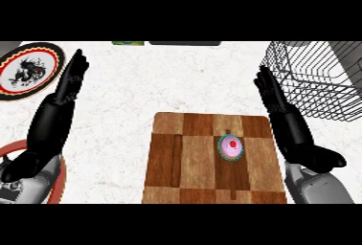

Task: Pick the cupcake from the cutting board and place it in the basket

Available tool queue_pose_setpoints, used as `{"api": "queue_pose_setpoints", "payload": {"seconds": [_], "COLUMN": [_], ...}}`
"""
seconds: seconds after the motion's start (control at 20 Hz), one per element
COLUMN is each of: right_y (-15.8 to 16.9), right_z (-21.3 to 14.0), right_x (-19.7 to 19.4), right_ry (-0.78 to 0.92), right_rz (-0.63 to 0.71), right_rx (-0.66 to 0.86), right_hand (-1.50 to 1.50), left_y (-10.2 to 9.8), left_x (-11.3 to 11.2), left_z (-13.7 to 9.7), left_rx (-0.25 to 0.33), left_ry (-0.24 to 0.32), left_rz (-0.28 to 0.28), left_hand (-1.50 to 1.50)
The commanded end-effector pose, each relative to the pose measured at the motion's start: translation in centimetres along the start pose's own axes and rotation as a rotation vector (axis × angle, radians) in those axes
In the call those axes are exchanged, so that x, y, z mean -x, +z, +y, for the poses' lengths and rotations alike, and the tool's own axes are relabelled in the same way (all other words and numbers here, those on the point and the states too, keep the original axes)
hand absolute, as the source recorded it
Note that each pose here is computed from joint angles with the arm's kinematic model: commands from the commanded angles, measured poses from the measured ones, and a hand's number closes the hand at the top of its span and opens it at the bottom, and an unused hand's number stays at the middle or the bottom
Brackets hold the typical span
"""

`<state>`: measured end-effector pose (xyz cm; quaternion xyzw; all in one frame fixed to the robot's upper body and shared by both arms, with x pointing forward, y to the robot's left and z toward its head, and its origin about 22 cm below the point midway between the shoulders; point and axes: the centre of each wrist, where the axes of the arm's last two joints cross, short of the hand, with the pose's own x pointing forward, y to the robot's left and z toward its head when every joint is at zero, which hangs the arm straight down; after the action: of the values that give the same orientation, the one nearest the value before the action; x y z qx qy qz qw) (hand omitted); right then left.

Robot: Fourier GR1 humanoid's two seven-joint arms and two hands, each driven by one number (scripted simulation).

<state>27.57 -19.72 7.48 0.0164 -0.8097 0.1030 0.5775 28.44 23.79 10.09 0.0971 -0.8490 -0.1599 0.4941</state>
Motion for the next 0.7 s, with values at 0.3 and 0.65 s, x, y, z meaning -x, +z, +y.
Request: {"api": "queue_pose_setpoints", "payload": {"seconds": [0.3,0.65], "right_y": [-3.9,-3.0], "right_z": [3.5,14.1], "right_x": [-4.0,-3.9], "right_ry": [-0.036,0.069], "right_rz": [-0.133,-0.035], "right_rx": [-0.320,-0.242], "right_hand": [1.50,-1.50], "left_y": [13.8,15.6], "left_x": [9.8,10.7], "left_z": [-2.6,-0.2], "left_rx": [0.004,-0.008], "left_ry": [0.206,0.245], "left_rz": [0.942,1.056], "left_hand": [0.00,0.00]}}
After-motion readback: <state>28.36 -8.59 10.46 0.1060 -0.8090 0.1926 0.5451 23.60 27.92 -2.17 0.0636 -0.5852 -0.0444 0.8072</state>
